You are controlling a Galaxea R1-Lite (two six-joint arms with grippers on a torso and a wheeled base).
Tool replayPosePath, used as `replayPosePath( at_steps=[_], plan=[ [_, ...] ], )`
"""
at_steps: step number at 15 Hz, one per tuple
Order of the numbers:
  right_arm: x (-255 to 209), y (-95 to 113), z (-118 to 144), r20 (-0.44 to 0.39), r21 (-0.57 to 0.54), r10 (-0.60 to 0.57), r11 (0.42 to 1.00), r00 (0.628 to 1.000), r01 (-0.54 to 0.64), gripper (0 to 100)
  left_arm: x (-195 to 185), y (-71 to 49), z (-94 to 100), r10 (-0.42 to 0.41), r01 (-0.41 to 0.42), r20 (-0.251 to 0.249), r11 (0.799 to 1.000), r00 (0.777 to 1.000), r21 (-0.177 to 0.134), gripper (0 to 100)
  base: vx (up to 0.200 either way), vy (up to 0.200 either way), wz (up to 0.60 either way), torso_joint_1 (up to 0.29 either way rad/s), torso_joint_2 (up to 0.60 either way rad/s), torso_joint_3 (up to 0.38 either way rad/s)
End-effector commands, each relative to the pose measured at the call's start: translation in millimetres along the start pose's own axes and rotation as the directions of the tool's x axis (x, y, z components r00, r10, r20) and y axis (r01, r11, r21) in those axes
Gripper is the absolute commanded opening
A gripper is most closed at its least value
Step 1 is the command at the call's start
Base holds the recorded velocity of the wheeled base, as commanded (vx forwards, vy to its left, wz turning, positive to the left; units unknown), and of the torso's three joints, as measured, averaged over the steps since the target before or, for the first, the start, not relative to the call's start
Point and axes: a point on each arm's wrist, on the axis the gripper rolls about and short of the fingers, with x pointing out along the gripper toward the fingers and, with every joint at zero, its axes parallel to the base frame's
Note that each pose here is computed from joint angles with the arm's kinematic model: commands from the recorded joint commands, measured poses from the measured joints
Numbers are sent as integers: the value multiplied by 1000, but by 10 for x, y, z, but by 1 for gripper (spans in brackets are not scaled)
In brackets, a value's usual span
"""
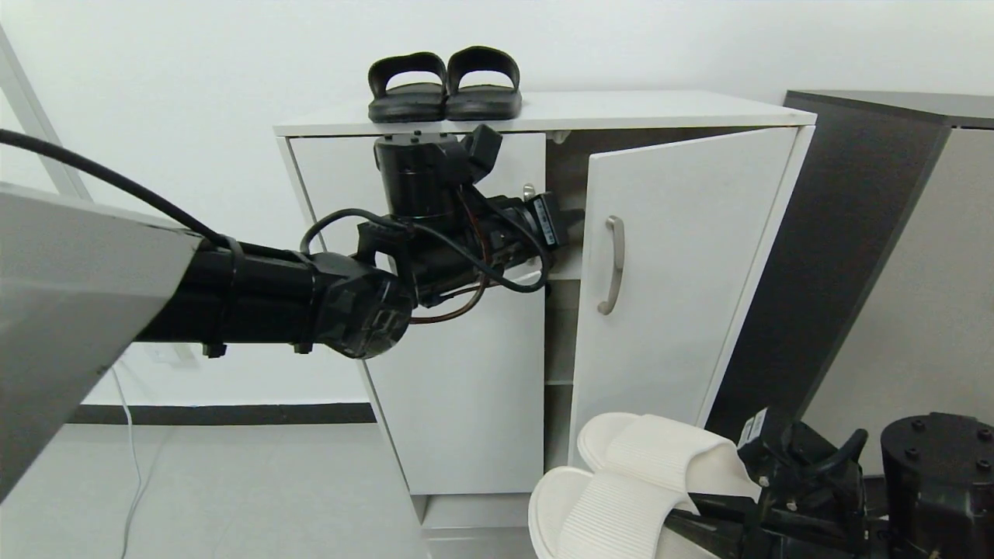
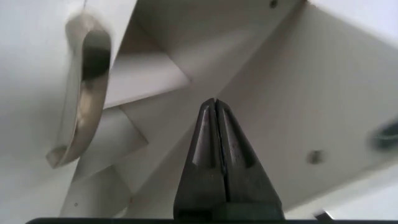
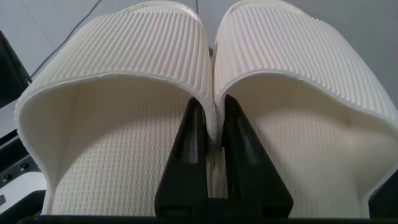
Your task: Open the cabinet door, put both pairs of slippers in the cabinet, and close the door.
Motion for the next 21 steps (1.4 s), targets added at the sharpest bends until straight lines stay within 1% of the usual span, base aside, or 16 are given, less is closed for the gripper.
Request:
replayPosePath(
  at_steps=[1, 4, 5, 6, 7, 8, 9, 11, 12, 13, 14, 15, 17, 19, 20, 21],
  plan=[
    [-7, 21, -1, 1, -4, 9, 1000, 1000, -9, 0, 84, 71, -106, 10, -10, -24, 1000, 1000, -8, 0, -200, 0, 0, 12, 2, 2],
    [-12, 50, -15, -3, -7, 22, 1000, 1000, -22, 0, 107, 40, -148, 1, -1, -33, 1000, 999, -10, 0, -200, 0, 0, 1, 4, 4],
    [-13, 60, -19, -5, -9, 26, 1000, 1000, -26, 0, 131, -87, -240, -30, 30, -53, 999, 998, -12, 0, -200, 0, 0, 2, -2, 2],
    [-13, 66, -23, -7, -10, 29, 1000, 1000, -29, 0, 139, -184, -310, -53, 52, -70, 999, 996, -15, 0, -200, 0, 0, 2, 2, -2],
    [-20, 80, -37, -11, -11, 35, 999, 999, -35, 0, 149, -496, -428, -134, 133, -82, 991, 988, -14, 0, -200, 0, 0, 2, 7, -2],
    [-21, 83, -40, -11, -14, 36, 999, 999, -36, 0, 163, -569, -454, -154, 154, -82, 988, 985, -13, 0, -200, 0, 0, 2, 2, 7],
    [-24, 83, -38, -10, -14, 36, 999, 999, -36, 0, 167, -570, -450, -155, 155, -79, 988, 985, -12, 0, -200, 0, 0, -2, 2, 7],
    [-36, 84, -31, -5, -14, 36, 999, 999, -36, 0, 138, -382, -384, -108, 108, -66, 994, 992, -9, 0, -200, 0, 0, 0, 0, 5],
    [-35, 87, -31, -5, -15, 37, 999, 999, -37, 0, 104, -290, -320, -85, 85, -51, 996, 995, -5, 0, 0, 0, 0, 0, 0, 0],
    [-38, 87, -28, -4, -15, 37, 999, 999, -37, 0, 24, -228, -194, -65, 65, -23, 998, 998, 5, 0, 0, 0, 0, 0, 0, 0],
    [-35, 84, -29, -4, -15, 36, 999, 999, -36, 0, -69, -223, -124, -50, 50, -9, 999, 999, 8, 0, 0, 0, 0, 0, 0, 0],
    [-35, 84, -26, -1, -15, 34, 999, 999, -34, 0, -250, -239, -17, -36, 36, 8, 999, 999, 18, 0, 0, 0, 0, 0, 0, 0],
    [-34, 71, -18, 2, -13, 27, 1000, 1000, -27, 0, -743, -359, 129, -15, 13, 30, 998, 999, 64, 0, 0, 0, 0, 0, 0, 0],
    [-32, 52, -16, 3, -10, 20, 1000, 1000, -20, 0, -1413, -550, 213, -5, -3, 62, 993, 998, 120, 0, 0, 0, 0, 0, 0, 0],
    [-27, 48, -10, 4, -8, 19, 1000, 1000, -19, 0, -1624, -612, 204, -3, -5, 66, 992, 998, 127, 0, 0, 0, 0, 0, 0, 0],
    [-13, 32, 4, 7, -6, 8, 1000, 1000, -8, 0, -1913, -687, 194, 8, -16, 68, 992, 998, 127, 0, 0, 0, 0, 0, 0, 0]
  ],
)
